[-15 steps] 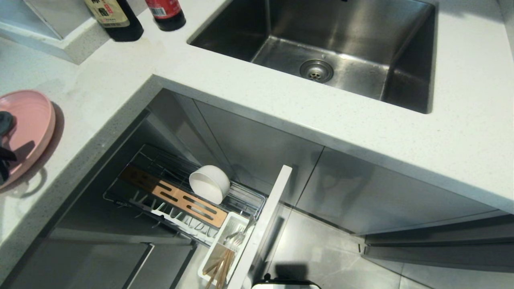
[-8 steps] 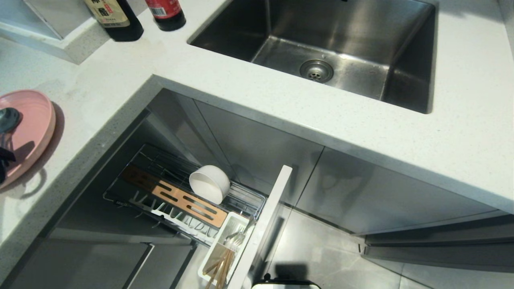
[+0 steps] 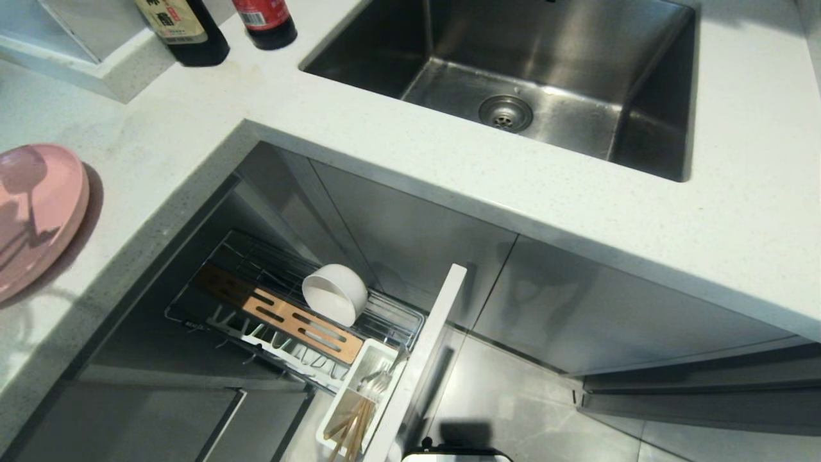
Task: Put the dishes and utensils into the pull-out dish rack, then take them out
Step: Pick up the spoon and place it in the cupboard
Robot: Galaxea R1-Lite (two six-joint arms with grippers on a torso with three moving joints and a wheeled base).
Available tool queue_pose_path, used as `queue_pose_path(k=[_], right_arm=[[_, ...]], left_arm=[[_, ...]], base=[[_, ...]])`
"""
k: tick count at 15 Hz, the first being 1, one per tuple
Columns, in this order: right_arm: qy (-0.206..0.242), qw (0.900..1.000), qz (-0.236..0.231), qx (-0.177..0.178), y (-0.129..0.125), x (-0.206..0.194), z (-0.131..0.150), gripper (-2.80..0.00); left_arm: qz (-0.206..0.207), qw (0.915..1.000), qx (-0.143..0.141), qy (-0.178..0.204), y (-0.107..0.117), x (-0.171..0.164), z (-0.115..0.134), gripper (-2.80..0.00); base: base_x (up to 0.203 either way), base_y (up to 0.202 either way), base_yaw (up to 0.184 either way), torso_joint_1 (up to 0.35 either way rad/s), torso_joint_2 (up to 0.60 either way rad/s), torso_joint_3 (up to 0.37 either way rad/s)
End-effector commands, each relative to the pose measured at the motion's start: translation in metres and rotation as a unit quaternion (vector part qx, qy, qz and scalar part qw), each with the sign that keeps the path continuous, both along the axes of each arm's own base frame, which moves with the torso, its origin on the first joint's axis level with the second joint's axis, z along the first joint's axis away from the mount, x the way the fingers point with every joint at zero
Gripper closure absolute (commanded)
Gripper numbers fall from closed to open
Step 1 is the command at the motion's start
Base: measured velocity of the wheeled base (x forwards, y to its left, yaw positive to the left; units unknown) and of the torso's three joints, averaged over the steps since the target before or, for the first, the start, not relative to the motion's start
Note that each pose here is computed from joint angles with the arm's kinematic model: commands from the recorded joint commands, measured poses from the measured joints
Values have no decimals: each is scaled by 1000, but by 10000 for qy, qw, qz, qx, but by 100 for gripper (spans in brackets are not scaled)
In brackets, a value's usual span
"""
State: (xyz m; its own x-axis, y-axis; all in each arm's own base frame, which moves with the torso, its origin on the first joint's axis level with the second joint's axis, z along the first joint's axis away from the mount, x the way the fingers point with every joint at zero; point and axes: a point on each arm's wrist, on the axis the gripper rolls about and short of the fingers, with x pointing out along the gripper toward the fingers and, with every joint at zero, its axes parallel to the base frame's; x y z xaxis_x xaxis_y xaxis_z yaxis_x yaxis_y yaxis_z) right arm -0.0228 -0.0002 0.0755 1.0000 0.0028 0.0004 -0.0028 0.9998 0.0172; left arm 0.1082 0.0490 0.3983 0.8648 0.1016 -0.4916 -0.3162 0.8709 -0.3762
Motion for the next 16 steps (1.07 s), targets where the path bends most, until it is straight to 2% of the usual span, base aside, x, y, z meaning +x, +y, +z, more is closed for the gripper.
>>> queue_pose_path(k=[1, 3, 6, 7, 9, 10, 11, 12, 14, 15, 16], right_arm=[[10, 10000, 1, -2, 0, 0, 0, 0], [10, 10000, 1, -2, 0, 0, 0, 0], [10, 10000, 1, 2, 0, 0, 0, 0], [10, 10000, 1, -2, 0, 0, 0, 0], [10, 10000, 1, -2, 0, 0, 0, 0], [10, 10000, 1, -2, 0, 0, 0, 0], [10, 10000, 1, -2, 0, 0, 0, 0], [9, 10000, 1, -2, 0, 0, 0, 0], [10, 10000, 1, -2, 0, 0, 0, 0], [10, 10000, 1, -2, 0, 0, 0, 0], [9, 10000, 1, -2, 0, 0, 0, 0]], left_arm=[[-222, 9986, 98, -461, -21, -31, 10, 0], [-668, 9945, -241, -764, -35, -38, 15, 0], [-1569, 9787, -915, -955, -52, -41, 21, 0], [-2022, 9681, -1139, -939, -57, -41, 21, 0], [-3132, 9329, -1592, -790, -68, -40, 22, 0], [-3509, 9182, -1714, -666, -73, -38, 21, 0], [-3802, 9061, -1783, -509, -79, -34, 19, 0], [-3988, 8981, -1830, -290, -84, -27, 16, 0], [-4116, 8921, -1830, 360, -93, -12, 3, 0], [-4151, 8903, -1750, 673, -96, -5, -4, 0], [-4260, 8863, -1548, 952, -100, 3, -10, 0]], base=[[0, 0, 0, 0, 0, 0], [0, 0, 0, 0, 0, 0], [0, 0, 0, 0, 0, 0], [0, 0, 0, 0, 0, 0], [0, 0, 0, 0, 0, 0], [0, 0, 0, 0, 0, 0], [0, 0, 0, 0, 0, 0], [0, 0, 0, 0, 0, 0], [0, 0, 0, 0, 0, 0], [0, 0, 0, 0, 0, 0], [0, 0, 0, 0, 0, 0]])
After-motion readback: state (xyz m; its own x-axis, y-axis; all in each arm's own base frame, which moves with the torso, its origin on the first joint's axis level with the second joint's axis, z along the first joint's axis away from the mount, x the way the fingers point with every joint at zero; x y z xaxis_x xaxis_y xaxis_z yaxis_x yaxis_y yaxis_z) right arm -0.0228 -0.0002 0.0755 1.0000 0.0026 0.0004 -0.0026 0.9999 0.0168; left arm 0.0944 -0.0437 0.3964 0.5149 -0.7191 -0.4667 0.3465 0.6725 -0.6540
